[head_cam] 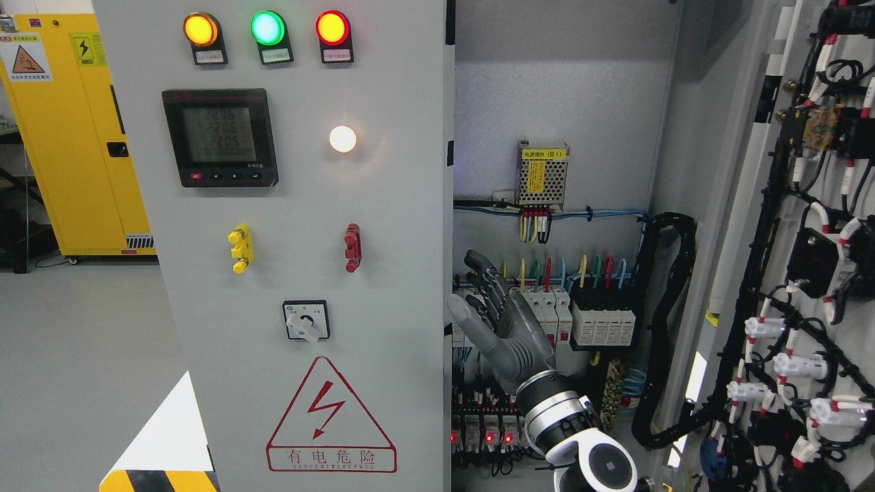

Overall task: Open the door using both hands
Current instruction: 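Raise the right hand to the inner edge of the warning-sign door, then push the warning-sign door outward with the right hand, swinging it open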

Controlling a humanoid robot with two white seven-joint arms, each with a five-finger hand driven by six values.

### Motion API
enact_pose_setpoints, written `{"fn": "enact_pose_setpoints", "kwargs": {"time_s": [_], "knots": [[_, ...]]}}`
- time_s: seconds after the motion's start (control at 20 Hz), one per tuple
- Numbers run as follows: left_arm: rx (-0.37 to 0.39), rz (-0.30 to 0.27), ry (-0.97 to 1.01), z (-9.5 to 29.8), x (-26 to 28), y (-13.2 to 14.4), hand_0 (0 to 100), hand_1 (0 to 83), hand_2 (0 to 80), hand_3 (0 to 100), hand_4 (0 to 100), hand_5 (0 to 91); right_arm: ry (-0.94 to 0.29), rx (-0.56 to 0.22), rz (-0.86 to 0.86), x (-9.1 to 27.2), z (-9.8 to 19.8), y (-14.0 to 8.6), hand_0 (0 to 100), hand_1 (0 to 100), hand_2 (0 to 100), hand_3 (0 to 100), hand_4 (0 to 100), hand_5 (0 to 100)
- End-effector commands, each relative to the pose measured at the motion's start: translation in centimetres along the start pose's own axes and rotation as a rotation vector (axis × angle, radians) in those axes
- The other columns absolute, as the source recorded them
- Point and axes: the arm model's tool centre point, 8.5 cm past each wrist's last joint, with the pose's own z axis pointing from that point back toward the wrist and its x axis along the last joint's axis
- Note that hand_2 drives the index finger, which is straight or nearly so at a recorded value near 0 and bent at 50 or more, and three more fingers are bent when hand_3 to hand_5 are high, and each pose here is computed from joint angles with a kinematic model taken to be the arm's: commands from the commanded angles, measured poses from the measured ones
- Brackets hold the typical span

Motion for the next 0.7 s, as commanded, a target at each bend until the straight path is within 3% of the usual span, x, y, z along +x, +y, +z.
{"fn": "enact_pose_setpoints", "kwargs": {"time_s": [0.0,0.15,0.65], "knots": [[-0.008,-0.002,0.000,-0.1,0.4,-0.6,12,55.6,0.0,0,0,0.0,0.009,-0.015,-0.020,0.1,-0.6,-1.1,0,50,4,0,0,0],[-0.007,-0.003,0.000,-0.1,0.4,-0.5,12,55.6,0.0,0,0,0.0,0.037,0.051,-0.026,-0.3,-0.8,-0.7,0,50,4,0,0,0],[-0.008,-0.003,0.000,-0.1,0.4,-0.5,12,55.6,0.0,0,0,0.0,0.056,0.077,-0.127,-1.2,-1.4,-0.8,0,50,4,0,0,0]]}}
